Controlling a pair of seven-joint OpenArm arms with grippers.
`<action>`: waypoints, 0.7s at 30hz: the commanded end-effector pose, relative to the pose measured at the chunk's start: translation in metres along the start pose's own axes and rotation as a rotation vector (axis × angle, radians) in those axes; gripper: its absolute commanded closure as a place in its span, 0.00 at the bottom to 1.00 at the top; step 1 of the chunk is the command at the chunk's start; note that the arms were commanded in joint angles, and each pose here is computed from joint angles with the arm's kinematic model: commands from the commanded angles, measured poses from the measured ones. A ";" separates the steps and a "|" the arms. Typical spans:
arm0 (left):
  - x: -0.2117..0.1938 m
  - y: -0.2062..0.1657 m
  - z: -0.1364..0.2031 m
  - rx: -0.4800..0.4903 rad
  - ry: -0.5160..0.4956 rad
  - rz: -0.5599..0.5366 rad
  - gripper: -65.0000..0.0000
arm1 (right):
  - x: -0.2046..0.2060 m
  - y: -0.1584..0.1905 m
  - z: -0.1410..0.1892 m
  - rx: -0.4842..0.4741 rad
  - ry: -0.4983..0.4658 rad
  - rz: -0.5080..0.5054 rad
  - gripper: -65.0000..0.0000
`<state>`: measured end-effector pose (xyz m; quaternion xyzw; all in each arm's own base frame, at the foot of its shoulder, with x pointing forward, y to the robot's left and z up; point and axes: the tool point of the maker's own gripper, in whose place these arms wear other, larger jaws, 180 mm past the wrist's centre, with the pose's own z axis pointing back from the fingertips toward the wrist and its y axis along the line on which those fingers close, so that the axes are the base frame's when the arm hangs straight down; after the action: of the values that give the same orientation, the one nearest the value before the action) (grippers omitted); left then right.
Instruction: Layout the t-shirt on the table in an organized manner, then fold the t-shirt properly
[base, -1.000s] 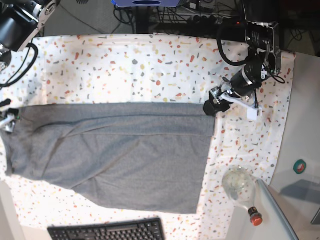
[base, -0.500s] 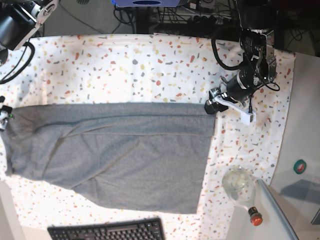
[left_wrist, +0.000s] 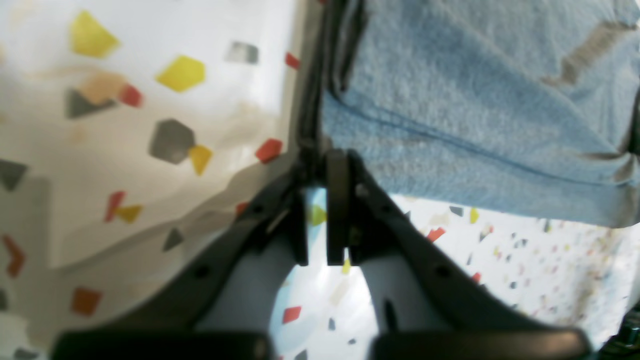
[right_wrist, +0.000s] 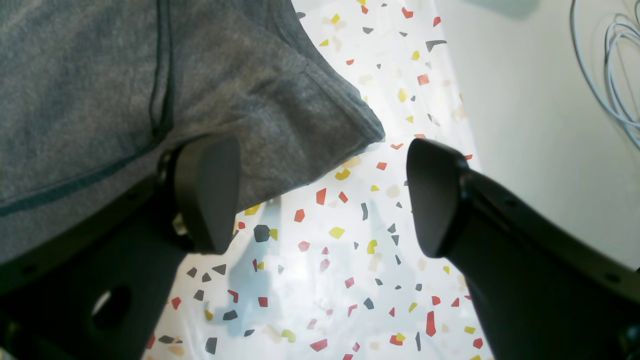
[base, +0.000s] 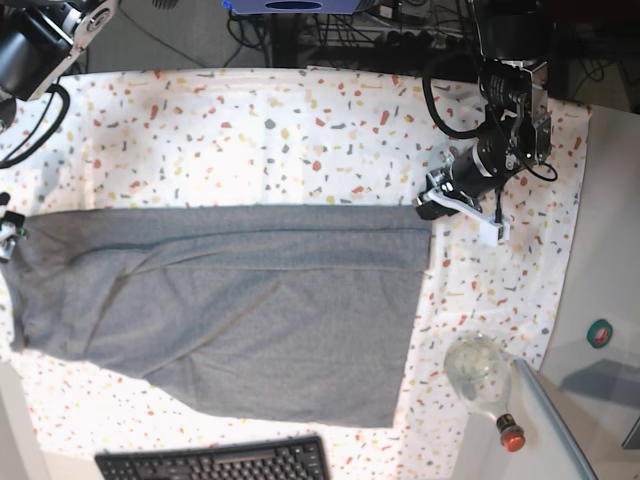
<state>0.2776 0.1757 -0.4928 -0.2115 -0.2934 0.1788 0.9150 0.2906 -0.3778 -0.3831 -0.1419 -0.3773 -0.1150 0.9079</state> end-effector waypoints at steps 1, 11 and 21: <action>0.001 0.004 -0.001 0.018 0.014 -0.009 1.00 | 0.021 -0.009 0.004 -0.015 -0.062 0.003 0.25; 0.004 0.002 -0.002 0.015 0.009 -0.001 1.00 | 0.006 -0.023 0.006 -0.045 0.005 -0.042 0.25; 0.003 0.001 -0.003 0.014 0.015 -0.005 1.00 | -0.058 -0.018 -0.040 0.115 0.143 -0.517 0.25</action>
<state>0.2826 0.1741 -0.4932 -0.2157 -0.2944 0.1830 0.9129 0.2554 -0.3776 -0.4747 0.0394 -0.3011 -0.3339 0.8924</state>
